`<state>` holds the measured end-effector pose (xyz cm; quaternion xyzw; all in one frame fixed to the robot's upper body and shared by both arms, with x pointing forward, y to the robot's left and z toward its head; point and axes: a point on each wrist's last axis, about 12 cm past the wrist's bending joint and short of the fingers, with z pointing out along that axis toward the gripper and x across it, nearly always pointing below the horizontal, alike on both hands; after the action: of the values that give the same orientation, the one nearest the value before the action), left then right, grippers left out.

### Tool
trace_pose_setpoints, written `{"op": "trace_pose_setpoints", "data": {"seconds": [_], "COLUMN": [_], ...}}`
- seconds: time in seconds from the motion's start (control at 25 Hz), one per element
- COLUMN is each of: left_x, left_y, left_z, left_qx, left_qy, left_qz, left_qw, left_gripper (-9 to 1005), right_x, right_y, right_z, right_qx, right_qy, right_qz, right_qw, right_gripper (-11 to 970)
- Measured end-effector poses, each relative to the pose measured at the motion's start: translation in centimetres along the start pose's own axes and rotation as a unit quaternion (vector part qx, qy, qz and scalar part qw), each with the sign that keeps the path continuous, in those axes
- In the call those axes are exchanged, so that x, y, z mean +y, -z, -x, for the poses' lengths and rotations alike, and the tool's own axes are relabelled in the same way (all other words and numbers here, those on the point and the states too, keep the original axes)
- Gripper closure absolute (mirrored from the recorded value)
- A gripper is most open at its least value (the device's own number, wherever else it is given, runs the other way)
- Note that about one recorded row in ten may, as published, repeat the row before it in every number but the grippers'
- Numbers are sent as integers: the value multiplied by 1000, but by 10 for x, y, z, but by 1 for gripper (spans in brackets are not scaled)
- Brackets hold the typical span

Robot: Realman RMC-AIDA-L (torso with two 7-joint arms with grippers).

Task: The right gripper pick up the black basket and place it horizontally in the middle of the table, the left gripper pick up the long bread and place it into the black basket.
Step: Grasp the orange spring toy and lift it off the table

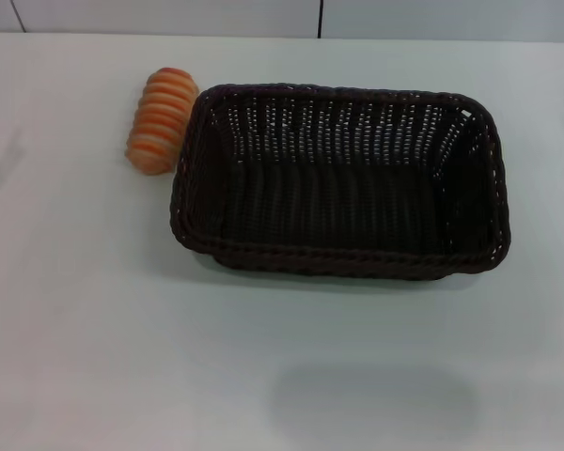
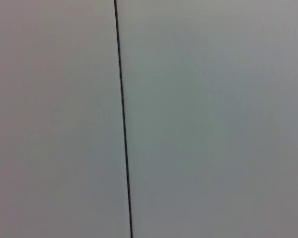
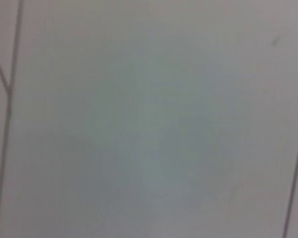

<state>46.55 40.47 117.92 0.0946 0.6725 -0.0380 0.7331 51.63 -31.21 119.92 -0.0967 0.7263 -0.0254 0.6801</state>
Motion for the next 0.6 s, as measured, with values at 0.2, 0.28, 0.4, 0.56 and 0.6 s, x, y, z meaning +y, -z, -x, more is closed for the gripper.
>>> {"op": "trace_pose_setpoints", "data": {"seconds": [0.2, 0.28, 0.4, 0.56, 0.6], "left_x": [-5, -8, -15, -24, -27], "left_y": [-2, -3, -7, -14, -17], "left_z": [21, 27, 40, 52, 57], "left_qx": [4, 4, 22, 40, 47], "left_qy": [20, 29, 32, 37, 42], "left_qz": [-13, -17, -31, -45, -50], "left_qw": [1000, 999, 999, 997, 997], "left_gripper": [274, 275, 276, 277, 277], "right_x": [2, 1, -3, -6, -6], "right_y": [-2, -2, -4, -6, -6], "right_z": [-20, -28, -42, -48, -48], "right_qx": [8, 17, 34, 42, 42], "right_qy": [43, 48, 43, 46, 46], "right_qz": [-28, -34, -35, -39, -39], "right_qw": [999, 998, 998, 997, 997], "right_gripper": [417, 417, 417, 417, 417]}}
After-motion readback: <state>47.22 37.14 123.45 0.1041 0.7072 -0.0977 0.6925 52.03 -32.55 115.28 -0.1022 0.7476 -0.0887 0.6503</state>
